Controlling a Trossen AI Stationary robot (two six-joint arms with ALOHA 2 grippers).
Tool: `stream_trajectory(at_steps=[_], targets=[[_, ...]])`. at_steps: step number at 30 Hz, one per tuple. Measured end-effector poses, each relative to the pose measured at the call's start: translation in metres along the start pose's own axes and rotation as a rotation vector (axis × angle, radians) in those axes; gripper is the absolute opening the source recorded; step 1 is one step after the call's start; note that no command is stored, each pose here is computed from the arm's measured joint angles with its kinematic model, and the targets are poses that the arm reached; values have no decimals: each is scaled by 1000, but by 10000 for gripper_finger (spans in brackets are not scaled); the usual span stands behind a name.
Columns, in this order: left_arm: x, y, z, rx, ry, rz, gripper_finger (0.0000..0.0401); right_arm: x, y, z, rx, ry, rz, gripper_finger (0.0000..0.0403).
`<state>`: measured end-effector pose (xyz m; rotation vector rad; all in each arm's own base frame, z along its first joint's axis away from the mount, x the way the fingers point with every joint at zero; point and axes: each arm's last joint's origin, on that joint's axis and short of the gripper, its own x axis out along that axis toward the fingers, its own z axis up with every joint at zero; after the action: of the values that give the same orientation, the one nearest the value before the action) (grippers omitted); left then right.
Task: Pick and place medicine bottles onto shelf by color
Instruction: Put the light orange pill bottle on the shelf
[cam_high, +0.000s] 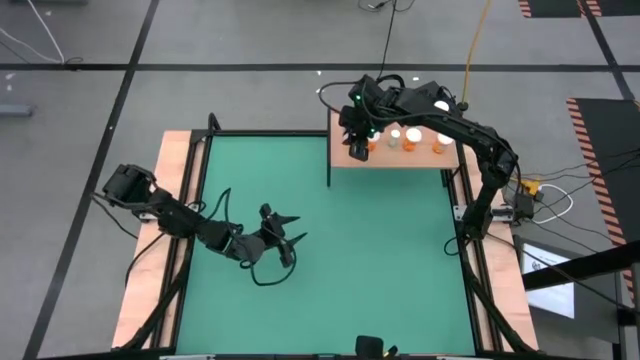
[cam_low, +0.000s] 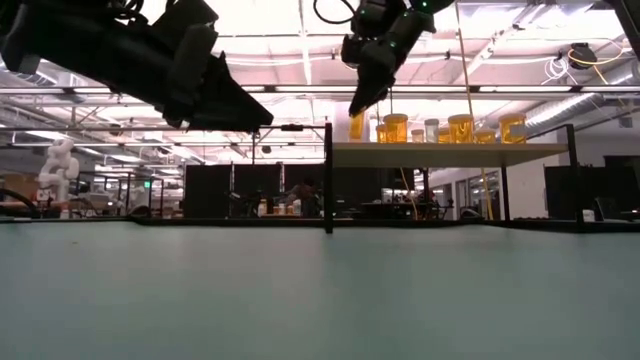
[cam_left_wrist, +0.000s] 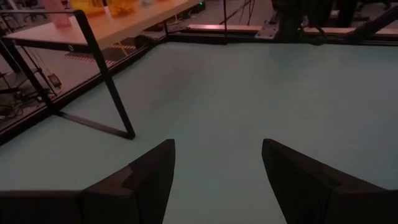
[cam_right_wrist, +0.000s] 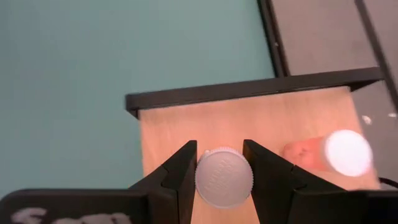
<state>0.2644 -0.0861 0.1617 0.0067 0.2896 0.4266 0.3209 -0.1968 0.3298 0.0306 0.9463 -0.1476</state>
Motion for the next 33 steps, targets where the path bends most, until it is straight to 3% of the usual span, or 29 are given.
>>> stream_trajectory(at_steps=[11, 19, 33], targets=[[-1, -1, 1, -7, -8, -6, 243, 4, -7, -5, 48, 11, 71, 122], [-1, -2, 1, 1, -8, -10, 243, 15, -11, -6, 55, 28, 75, 152], [-3, -4, 0, 10, -8, -19, 243, 15, -11, -1, 33, -17, 57, 155]])
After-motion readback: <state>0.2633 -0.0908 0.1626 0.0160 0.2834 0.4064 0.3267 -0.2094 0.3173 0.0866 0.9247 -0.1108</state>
